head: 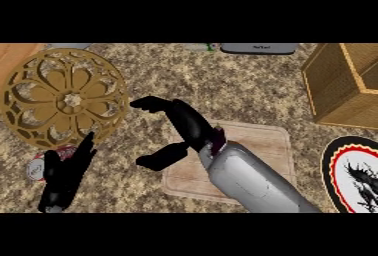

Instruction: Pick the eggplant from the cutting board and place it in the basket

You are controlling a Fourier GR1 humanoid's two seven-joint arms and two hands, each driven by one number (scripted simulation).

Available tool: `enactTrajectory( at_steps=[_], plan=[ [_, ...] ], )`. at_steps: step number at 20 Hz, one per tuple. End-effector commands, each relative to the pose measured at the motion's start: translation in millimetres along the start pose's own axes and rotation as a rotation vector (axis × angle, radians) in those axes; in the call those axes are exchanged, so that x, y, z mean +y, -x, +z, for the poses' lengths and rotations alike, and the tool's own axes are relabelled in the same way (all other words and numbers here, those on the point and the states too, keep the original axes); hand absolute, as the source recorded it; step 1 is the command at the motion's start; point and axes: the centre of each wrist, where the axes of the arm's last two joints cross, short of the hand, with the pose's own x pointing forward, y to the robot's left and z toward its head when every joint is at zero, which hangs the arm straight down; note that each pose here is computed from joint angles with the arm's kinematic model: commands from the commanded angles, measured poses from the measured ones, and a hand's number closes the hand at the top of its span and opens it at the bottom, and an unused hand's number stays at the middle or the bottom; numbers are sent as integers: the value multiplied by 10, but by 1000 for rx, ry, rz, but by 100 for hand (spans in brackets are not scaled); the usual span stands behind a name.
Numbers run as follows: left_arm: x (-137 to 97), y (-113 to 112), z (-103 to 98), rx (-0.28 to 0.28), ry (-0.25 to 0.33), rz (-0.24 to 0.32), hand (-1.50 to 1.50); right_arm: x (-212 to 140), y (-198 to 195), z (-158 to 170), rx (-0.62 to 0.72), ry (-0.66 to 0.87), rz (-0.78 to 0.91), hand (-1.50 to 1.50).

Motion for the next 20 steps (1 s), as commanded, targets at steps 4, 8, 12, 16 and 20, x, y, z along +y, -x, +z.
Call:
enactTrajectory(
  at_steps=[4,8,12,16,20],
  plan=[
    [72,235,65,140,-40,22,0,-555,-605,-284,173,98,575,-150],
    [200,175,64,137,-40,24,0,-914,-1192,-322,257,3,753,-150],
    [-40,196,69,137,-26,29,0,-1122,-1739,-325,329,-118,827,-150],
    [95,180,75,153,-31,29,0,-1362,-1844,-310,455,-293,849,-150],
    [87,187,50,131,-40,25,0,-1620,-1973,-333,547,-409,884,-150]
  ],
)
